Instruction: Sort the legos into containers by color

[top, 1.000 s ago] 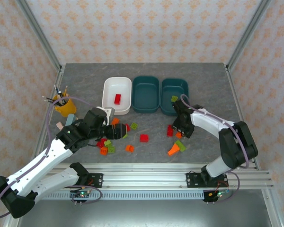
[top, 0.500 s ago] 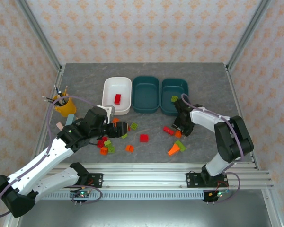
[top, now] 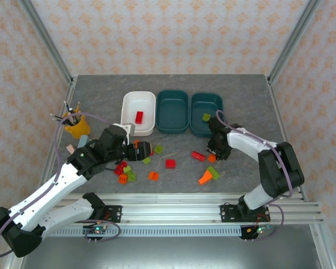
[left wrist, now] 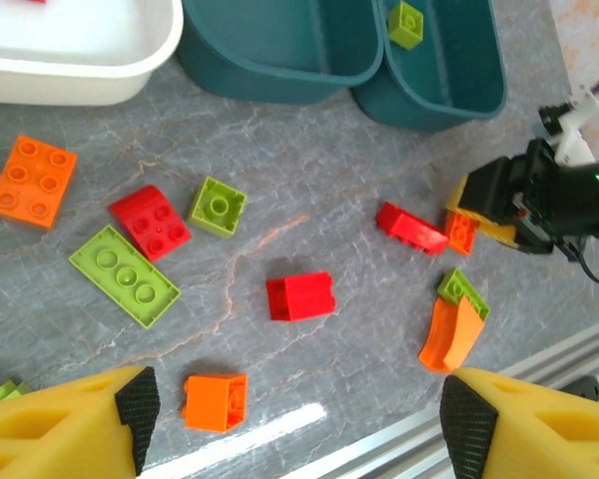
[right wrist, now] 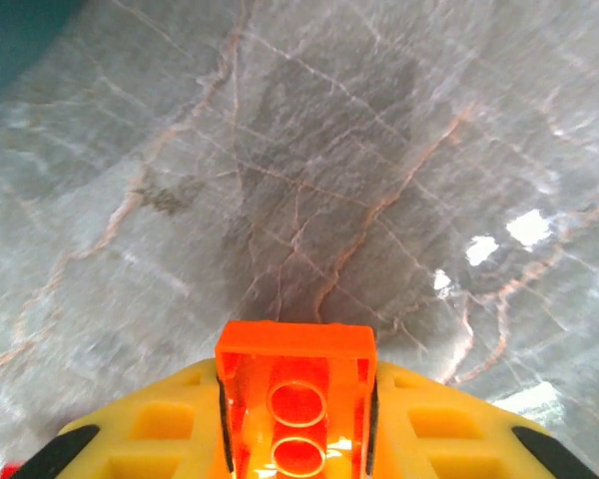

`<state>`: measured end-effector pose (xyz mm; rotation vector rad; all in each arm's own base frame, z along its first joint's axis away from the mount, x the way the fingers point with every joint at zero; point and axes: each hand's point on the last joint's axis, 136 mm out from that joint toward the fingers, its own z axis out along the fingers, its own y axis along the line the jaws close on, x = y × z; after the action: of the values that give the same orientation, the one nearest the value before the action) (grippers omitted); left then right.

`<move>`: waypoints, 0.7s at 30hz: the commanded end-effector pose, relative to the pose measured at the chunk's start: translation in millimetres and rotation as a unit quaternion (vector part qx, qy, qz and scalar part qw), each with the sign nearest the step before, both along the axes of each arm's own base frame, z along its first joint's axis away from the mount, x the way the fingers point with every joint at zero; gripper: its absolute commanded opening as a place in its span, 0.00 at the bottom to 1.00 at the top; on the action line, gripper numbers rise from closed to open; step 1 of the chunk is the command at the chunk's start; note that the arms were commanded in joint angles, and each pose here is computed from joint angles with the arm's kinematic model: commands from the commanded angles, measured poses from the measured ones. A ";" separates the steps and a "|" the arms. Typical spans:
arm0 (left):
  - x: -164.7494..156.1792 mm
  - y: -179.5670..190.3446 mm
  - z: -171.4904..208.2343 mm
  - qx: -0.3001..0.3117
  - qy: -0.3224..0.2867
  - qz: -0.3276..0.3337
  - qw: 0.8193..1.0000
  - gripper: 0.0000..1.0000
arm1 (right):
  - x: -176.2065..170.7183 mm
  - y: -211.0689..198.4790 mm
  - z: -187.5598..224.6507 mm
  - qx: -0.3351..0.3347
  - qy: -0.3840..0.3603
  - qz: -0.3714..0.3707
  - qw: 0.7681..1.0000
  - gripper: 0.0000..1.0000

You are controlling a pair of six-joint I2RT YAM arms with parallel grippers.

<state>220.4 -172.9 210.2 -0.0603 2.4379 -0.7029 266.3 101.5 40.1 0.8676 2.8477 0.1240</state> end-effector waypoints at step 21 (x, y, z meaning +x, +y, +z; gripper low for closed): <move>136.6 40.1 40.2 0.001 0.032 0.170 0.985 0.79 | 189.5 181.3 40.2 -0.029 -0.087 0.225 0.970 0.28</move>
<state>354.0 -134.3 242.7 -0.5078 2.4075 -0.5495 452.5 295.3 86.7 0.1923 2.7643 0.2568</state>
